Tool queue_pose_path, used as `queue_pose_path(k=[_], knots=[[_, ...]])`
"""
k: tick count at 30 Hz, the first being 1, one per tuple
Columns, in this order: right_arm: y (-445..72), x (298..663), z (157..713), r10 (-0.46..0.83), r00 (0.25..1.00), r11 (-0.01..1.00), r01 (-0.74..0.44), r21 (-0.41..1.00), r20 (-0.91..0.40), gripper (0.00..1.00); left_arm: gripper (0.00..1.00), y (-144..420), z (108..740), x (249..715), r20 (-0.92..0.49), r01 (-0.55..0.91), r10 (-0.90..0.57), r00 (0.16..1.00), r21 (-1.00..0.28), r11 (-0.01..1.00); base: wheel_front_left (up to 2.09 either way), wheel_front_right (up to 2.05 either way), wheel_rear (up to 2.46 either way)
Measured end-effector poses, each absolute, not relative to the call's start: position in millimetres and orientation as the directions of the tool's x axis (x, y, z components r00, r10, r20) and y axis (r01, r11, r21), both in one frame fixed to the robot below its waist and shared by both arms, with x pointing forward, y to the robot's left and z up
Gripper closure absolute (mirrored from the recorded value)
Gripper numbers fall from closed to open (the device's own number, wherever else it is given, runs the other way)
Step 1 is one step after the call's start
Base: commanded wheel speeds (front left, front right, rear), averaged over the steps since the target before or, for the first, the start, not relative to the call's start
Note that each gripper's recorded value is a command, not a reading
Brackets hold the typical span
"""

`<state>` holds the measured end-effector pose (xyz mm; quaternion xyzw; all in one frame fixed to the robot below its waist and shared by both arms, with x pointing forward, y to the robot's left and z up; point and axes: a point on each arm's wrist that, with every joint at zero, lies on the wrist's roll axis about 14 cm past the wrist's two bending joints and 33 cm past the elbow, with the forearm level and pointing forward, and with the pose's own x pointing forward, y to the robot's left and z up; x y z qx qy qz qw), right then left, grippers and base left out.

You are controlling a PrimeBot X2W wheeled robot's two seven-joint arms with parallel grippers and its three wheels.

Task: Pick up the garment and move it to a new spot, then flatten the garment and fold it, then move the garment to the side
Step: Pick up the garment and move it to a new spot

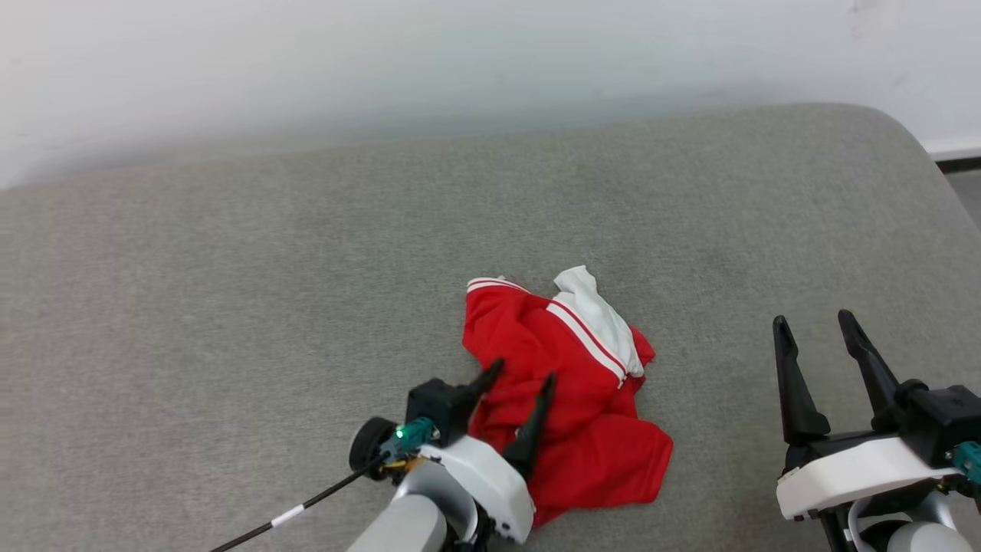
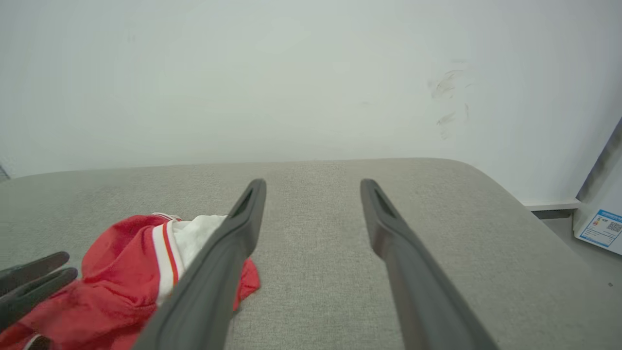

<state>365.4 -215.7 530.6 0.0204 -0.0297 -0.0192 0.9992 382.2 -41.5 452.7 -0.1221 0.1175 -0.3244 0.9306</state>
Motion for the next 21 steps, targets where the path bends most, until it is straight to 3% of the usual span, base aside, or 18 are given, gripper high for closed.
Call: queue_pose_path(k=[9,15,21], knots=[[-204,367,535,-0.003,0.998,0.999,0.0,0.046,0.067,0.0,0.0,33,532,418,0.107,0.4,-0.385,0.916,-0.193,0.896,0.0,0.0,0.0],[-196,364,533,0.021,0.998,0.999,-0.024,0.043,0.052,0.0,0.0,113,543,414,0.142,0.203,-0.186,0.972,-0.117,0.972,0.0,0.0,0.0],[-194,358,532,0.03,0.999,0.999,-0.032,0.044,0.041,0.0,0.0,163,529,393,0.106,0.084,-0.076,0.991,-0.076,0.994,0.0,0.0,0.0]])
